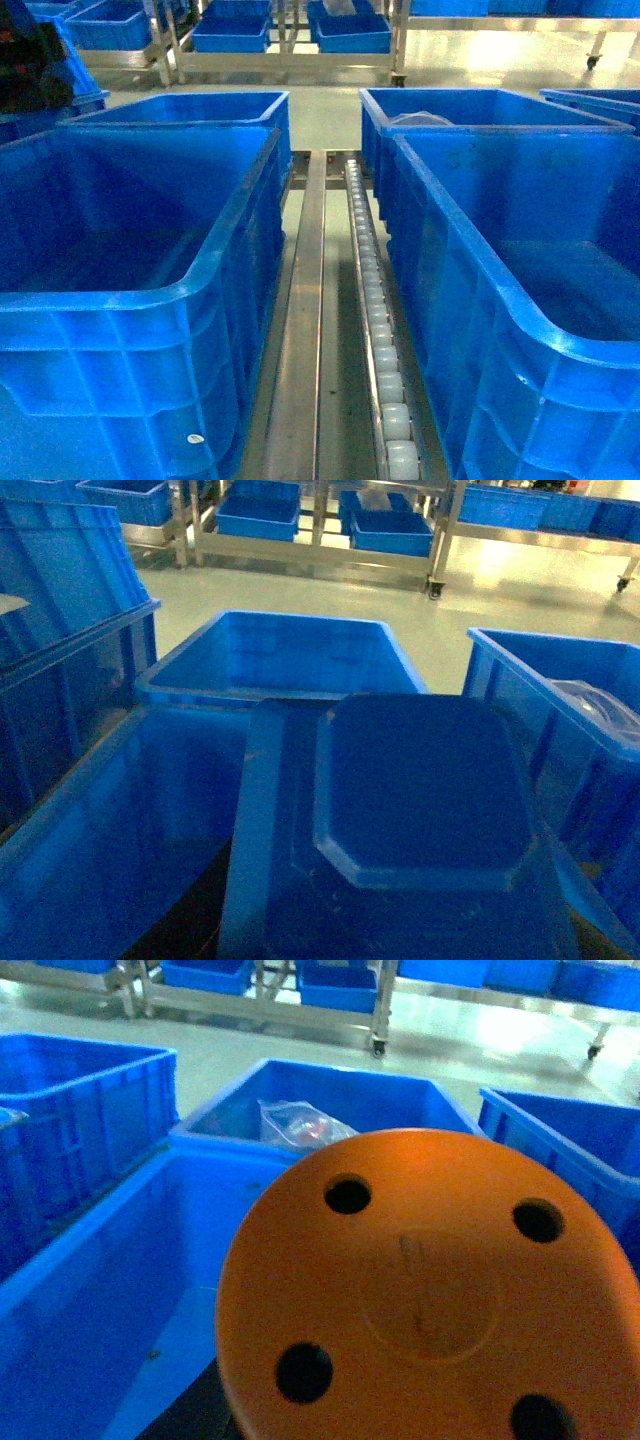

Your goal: Sort blue parts and orange caps into right shelf containers

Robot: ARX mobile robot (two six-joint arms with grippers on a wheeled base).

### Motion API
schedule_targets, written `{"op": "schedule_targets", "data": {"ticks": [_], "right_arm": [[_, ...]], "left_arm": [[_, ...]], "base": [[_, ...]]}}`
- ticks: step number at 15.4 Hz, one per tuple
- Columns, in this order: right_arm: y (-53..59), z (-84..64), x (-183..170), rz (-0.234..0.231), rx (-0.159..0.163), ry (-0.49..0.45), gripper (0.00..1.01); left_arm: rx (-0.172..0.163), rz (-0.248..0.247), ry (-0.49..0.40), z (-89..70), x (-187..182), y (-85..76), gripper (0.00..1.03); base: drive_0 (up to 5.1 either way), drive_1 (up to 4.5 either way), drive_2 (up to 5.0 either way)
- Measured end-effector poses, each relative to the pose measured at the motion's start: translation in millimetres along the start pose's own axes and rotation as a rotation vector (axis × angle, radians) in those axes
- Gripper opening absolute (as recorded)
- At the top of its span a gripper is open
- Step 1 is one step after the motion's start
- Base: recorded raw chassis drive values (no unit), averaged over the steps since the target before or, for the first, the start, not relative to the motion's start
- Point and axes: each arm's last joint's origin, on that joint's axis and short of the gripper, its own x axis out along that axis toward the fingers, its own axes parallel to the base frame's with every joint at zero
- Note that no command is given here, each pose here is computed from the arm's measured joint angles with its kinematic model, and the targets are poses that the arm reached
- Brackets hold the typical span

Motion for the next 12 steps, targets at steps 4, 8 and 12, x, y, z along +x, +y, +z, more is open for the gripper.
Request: {"op": "schedule_targets", "data": {"ticks": [4, 8, 12], "right_arm": [[-1.5, 2.1, 2, -0.017, 0.005, -0.029, 0.82], [-4.3, -18.8, -71, -0.031, 0.086, -0.068, 0.08], [-2.4, -28.7, -105, -0.032, 0.09, -0.085, 0.03]], "left_arm": [[-0.03, 0.026, -0.064, 17.9, -11, -1.9, 0.77], [0.052, -0.001, -0.045, -19.9, -81, 18.5, 0.14], [0.052, 0.009, -0.04, -35.2, -117, 22.8, 0.02]], "base": [[0.0, 0.0, 0.0], [0.0, 0.0, 0.0], [0.0, 0.0, 0.0]]}}
